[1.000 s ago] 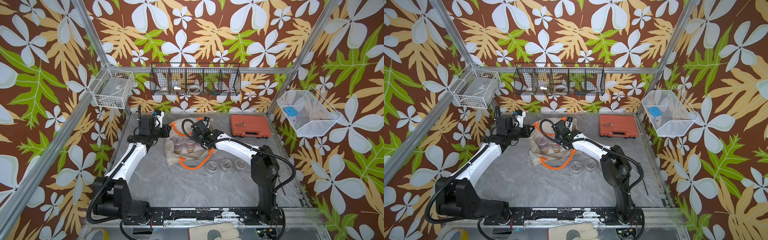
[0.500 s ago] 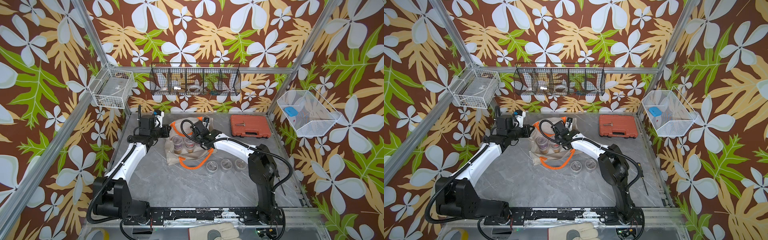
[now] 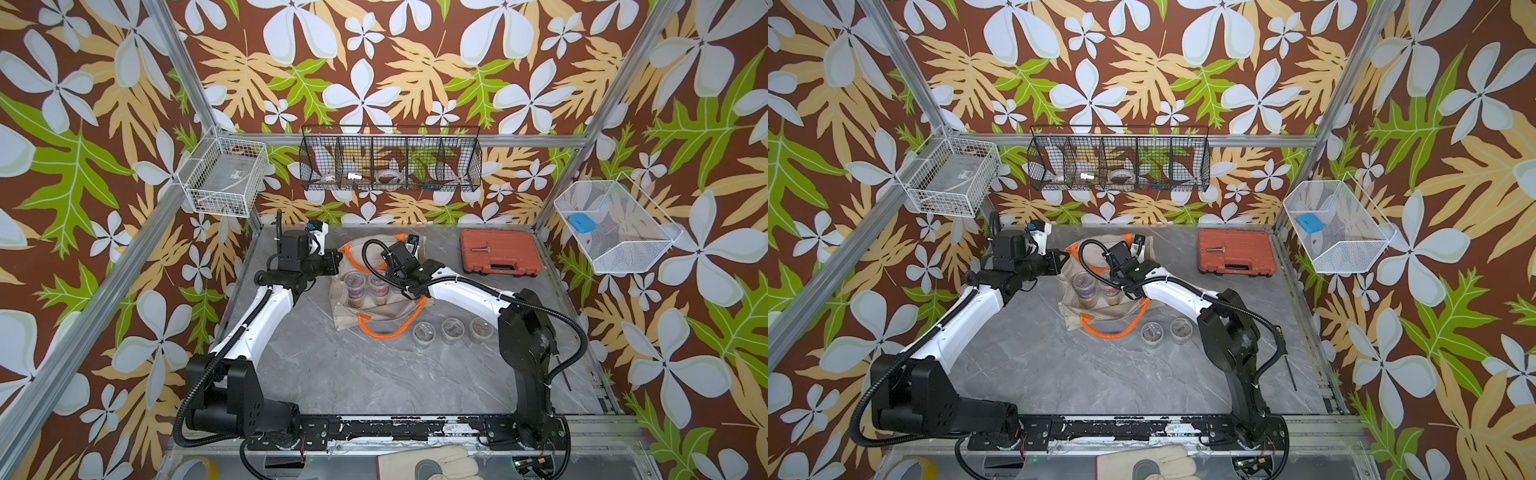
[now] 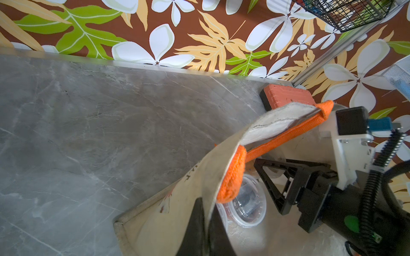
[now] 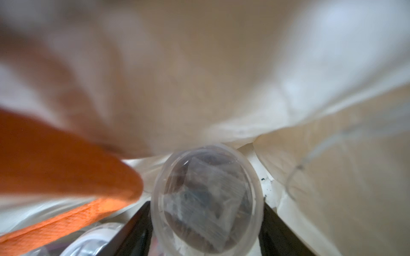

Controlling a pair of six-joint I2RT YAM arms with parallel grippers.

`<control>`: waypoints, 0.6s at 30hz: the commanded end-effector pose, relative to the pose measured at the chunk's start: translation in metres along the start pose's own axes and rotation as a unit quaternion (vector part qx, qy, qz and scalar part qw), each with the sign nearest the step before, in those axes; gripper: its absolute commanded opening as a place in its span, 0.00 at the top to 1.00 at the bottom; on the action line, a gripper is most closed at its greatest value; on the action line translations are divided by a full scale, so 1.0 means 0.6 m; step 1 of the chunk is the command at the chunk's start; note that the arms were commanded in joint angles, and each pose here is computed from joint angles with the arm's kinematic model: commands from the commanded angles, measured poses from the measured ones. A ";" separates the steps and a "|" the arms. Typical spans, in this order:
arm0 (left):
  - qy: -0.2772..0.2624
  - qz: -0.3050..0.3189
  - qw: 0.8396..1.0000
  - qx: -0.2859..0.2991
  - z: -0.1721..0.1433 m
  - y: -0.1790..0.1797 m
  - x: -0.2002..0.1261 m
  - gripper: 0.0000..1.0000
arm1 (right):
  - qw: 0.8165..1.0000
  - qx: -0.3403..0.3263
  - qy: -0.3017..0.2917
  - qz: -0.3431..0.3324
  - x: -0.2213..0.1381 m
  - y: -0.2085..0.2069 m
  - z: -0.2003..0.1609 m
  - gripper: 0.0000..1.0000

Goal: Take out the seed jars from the canvas bag
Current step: Pick up the seed jar from the canvas bag.

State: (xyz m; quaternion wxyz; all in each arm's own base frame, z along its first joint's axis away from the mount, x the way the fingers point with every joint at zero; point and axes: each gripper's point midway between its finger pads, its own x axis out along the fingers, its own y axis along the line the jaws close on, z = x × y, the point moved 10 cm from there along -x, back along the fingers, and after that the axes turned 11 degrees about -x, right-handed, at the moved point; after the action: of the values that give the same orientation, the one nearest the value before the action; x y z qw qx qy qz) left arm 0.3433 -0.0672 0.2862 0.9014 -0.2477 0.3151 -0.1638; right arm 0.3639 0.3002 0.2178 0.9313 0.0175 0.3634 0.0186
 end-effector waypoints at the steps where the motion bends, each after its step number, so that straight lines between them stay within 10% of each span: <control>1: -0.019 -0.011 1.000 0.007 0.009 -0.007 -0.003 1.00 | 1.000 -0.018 -0.025 -0.004 -0.029 0.008 0.013 0.30; 18: -0.016 0.002 1.000 0.002 0.006 0.000 0.004 1.00 | 0.993 -0.050 -0.084 0.065 -0.246 -0.008 0.018 0.31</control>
State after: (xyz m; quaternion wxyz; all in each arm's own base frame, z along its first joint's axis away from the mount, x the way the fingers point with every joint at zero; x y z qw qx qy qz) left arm 0.3434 -0.0671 0.2852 0.9013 -0.2487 0.3159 -0.1615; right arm 0.2766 0.2957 0.3144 0.9514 0.0097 0.2911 0.0996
